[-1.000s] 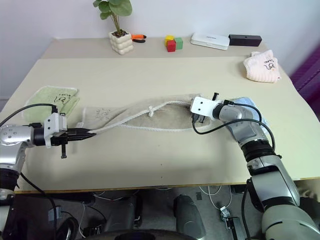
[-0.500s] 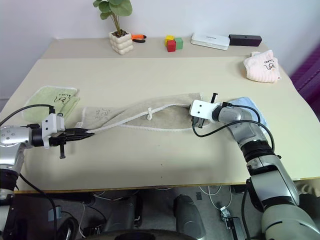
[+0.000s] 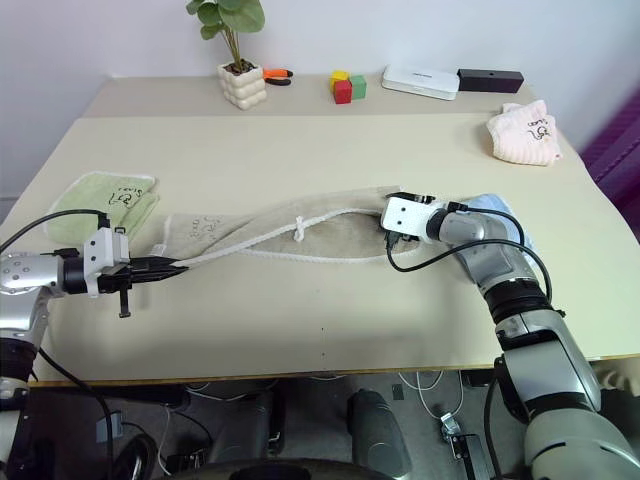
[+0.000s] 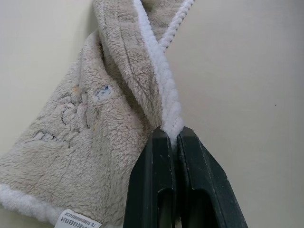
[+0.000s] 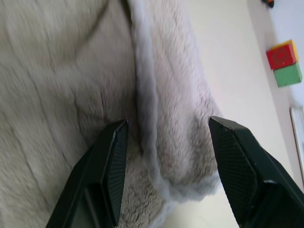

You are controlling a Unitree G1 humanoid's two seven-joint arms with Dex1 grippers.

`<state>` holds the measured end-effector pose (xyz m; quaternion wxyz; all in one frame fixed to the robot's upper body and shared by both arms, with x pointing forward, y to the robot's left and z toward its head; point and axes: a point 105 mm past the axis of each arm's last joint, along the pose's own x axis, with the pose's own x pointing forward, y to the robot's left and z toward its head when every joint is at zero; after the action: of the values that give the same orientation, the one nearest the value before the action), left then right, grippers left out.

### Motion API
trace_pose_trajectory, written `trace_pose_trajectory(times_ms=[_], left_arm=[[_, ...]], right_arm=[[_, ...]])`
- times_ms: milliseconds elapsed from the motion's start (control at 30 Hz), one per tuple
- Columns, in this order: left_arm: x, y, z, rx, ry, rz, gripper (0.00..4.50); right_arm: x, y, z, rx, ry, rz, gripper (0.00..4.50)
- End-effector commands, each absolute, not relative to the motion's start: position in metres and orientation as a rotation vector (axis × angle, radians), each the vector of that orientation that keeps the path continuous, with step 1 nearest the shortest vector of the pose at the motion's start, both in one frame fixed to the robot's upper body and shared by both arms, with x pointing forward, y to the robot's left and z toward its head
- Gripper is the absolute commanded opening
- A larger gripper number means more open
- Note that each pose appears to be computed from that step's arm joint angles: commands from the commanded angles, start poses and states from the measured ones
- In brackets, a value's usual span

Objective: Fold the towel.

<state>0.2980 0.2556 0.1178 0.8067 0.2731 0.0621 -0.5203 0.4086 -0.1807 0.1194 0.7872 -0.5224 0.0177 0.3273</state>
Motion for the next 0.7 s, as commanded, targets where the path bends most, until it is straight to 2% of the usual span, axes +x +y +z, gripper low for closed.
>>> trace_pose_trajectory(times_ms=[33, 233, 500, 700], left_arm=[[0.298, 0.254, 0.126, 0.601, 0.096, -1.113, 0.0], [0.296, 0.253, 0.126, 0.601, 0.096, -1.117, 0.0], [0.296, 0.252, 0.126, 0.598, 0.095, -1.109, 0.0], [0.311, 0.262, 0.132, 0.523, 0.059, -0.957, 0.0]], right_arm=[[0.416, -0.186, 0.135, -1.165, 0.015, 0.661, 2.69], [0.421, -0.182, 0.126, -1.197, 0.039, 0.658, 0.04], [0.414, -0.179, 0.136, -1.197, -0.016, 0.701, 0.04], [0.383, -0.184, 0.16, -1.146, -0.084, 0.786, 0.04]])
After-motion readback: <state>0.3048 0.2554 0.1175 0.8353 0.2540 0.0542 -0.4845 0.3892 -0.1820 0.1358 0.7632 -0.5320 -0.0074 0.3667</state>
